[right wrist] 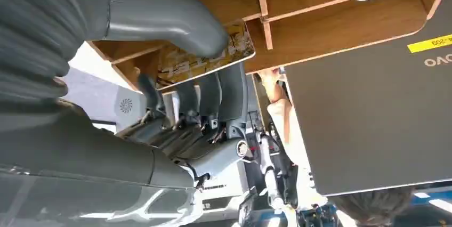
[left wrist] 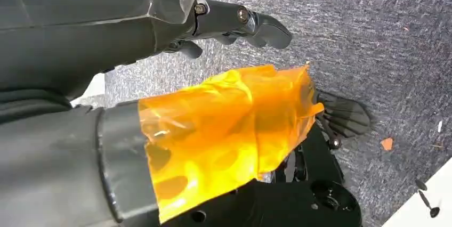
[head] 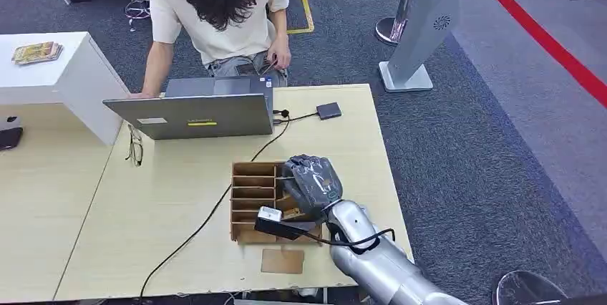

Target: Pass the card to the sensor for recognition and then transmit it.

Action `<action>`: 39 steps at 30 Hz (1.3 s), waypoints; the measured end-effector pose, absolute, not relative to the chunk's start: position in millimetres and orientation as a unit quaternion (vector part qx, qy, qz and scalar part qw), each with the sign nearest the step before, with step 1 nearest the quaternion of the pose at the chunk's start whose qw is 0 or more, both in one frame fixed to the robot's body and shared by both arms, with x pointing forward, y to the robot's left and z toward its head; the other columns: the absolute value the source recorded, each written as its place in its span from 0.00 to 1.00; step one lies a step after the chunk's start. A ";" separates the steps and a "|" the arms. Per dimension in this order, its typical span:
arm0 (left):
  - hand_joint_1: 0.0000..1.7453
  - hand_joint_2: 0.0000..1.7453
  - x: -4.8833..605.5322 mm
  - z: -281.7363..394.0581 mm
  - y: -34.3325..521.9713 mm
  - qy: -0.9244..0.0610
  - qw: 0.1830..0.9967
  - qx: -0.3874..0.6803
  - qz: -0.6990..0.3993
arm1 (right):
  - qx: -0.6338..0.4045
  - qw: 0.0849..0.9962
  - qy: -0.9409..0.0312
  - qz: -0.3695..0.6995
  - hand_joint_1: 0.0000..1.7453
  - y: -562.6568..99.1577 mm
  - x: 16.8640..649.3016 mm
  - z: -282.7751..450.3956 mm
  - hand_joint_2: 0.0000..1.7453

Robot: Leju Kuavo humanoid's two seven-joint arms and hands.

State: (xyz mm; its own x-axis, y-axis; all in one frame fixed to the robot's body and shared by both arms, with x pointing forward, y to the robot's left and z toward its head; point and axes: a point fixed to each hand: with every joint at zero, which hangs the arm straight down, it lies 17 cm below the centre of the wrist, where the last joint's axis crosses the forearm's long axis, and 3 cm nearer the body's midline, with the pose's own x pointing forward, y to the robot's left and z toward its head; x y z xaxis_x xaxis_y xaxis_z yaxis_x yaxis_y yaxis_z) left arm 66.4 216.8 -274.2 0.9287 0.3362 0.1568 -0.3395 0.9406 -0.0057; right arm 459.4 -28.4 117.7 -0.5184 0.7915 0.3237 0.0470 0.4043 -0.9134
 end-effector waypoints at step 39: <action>0.00 0.00 67.2 -271.3 209.7 -0.080 0.978 0.002 0.191 | -0.034 0.506 -0.841 0.189 1.00 -70.0 455.7 223.7 1.00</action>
State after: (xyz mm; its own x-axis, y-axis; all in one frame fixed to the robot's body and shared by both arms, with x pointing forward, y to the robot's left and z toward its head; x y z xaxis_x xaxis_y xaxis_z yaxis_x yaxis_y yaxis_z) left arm 67.2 209.7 -271.3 0.9144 0.3727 0.1582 -0.3734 0.9273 -0.0263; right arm 455.7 -70.0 223.7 -0.4856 0.2482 0.8382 -0.1350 0.9260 -0.3525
